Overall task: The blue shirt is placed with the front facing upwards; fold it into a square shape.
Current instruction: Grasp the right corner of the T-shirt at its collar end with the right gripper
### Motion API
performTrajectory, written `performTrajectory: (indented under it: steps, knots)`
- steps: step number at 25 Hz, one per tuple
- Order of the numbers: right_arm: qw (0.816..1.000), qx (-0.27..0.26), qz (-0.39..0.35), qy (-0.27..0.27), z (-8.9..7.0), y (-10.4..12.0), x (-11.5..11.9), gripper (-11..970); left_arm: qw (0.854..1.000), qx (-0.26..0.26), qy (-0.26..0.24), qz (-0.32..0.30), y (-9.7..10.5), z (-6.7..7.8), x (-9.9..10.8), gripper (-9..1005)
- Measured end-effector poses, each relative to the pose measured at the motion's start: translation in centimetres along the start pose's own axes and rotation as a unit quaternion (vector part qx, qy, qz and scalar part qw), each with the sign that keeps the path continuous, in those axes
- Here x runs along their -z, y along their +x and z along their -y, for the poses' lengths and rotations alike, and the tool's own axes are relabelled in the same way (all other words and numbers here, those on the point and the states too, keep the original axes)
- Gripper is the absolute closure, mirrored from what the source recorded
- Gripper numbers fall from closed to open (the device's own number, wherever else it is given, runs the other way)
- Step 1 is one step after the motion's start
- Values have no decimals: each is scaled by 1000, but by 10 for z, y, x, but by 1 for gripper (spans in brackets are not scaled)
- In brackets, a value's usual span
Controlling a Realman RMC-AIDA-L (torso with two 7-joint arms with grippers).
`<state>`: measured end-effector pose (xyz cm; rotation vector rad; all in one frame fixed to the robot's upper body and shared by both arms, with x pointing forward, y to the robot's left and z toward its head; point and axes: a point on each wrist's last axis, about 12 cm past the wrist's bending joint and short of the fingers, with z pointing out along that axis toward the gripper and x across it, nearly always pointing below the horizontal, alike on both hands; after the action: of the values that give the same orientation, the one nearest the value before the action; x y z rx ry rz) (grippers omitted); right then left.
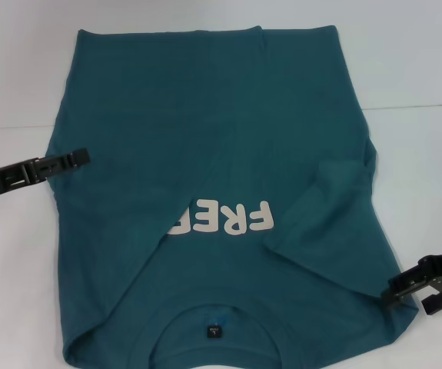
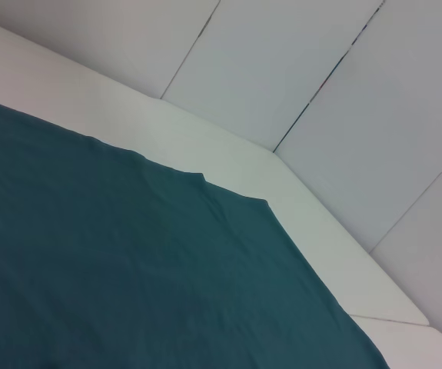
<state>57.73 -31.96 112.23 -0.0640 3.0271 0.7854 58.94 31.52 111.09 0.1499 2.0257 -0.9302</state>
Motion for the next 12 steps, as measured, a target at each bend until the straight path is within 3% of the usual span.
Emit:
performTrajectory:
  steps: [7, 12]
  knots:
    - [1000, 2, 6, 1, -1, -3, -1, 97, 1000, -1, -1, 0, 0, 0, 0, 118]
    - [1000, 2, 2, -2, -3, -5, -7, 206, 1000, -1, -5, 1, 0, -1, 1, 118]
